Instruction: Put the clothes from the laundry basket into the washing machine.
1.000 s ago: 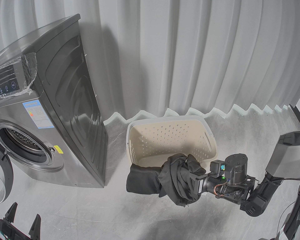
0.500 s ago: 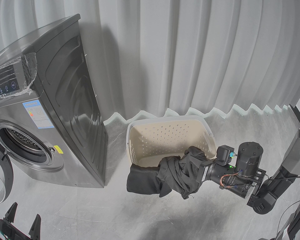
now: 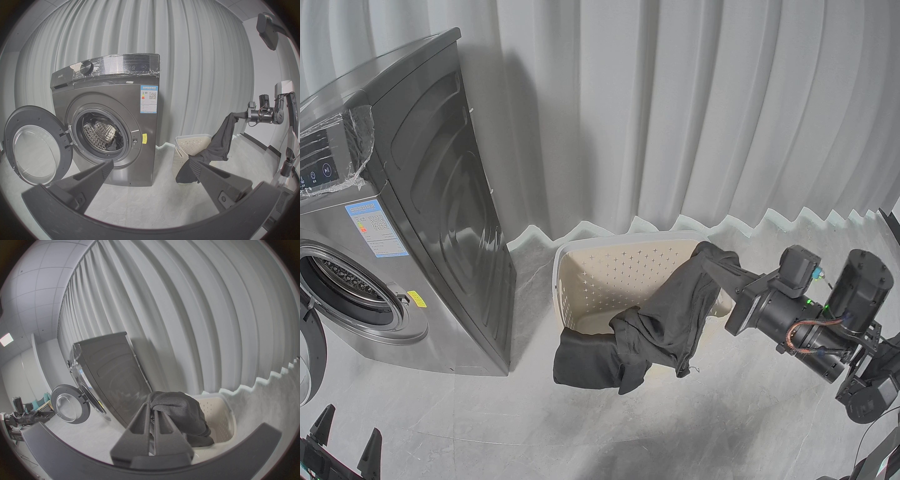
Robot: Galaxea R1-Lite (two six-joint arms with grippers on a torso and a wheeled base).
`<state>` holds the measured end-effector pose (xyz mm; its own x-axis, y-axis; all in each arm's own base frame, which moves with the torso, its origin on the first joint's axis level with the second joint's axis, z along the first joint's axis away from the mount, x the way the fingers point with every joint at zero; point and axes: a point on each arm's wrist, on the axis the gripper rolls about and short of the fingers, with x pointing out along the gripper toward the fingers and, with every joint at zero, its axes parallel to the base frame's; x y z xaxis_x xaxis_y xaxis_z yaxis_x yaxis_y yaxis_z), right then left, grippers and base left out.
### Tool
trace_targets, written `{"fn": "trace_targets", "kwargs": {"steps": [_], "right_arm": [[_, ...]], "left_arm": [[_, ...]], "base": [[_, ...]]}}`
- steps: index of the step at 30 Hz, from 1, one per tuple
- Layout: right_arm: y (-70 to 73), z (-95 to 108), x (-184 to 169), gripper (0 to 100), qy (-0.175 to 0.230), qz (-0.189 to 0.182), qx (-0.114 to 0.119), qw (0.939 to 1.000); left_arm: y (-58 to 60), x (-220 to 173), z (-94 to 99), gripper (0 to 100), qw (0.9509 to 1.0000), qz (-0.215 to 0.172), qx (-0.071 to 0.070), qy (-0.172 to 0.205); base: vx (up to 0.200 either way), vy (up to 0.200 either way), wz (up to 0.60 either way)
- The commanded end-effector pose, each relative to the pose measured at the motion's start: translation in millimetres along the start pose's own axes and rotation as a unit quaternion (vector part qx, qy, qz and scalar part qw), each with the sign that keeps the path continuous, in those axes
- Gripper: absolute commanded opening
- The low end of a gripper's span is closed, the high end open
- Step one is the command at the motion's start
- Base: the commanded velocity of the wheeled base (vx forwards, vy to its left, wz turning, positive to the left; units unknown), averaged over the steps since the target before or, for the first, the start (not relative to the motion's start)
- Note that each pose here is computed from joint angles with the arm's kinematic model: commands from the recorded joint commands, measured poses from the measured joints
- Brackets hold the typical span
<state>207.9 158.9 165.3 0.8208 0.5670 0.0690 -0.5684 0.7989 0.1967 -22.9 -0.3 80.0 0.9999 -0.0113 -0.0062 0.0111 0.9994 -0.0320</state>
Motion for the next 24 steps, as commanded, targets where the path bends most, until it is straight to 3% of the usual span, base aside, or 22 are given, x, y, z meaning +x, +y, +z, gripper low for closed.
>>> {"fn": "trace_targets", "kwargs": {"steps": [1,7,20,24], "right_arm": [[5.7,28.1,-16.8,0,-0.053,0.012,-0.005,0.9985],[6.9,35.2,-20.2,0,-0.078,0.016,-0.015,0.9967],[6.6,35.1,-22.9,0,-0.075,0.01,-0.05,0.9959],[5.5,40.4,-26.9,0,-0.084,-0.037,-0.046,0.9947]], "left_arm": [[0.1,-0.1,-4.4,100,1.0,-0.001,0.001,-0.001],[0.1,-0.1,-4.4,100,1.0,-0.001,0.001,-0.001],[0.1,-0.1,-4.4,100,1.0,-0.001,0.004,-0.001],[0.1,-0.1,-4.4,100,1.0,-0.001,0.001,-0.001]], "base": [[0.0,0.0,0.0],[0.0,0.0,0.0],[0.0,0.0,0.0],[-0.2,0.0,0.0]]}}
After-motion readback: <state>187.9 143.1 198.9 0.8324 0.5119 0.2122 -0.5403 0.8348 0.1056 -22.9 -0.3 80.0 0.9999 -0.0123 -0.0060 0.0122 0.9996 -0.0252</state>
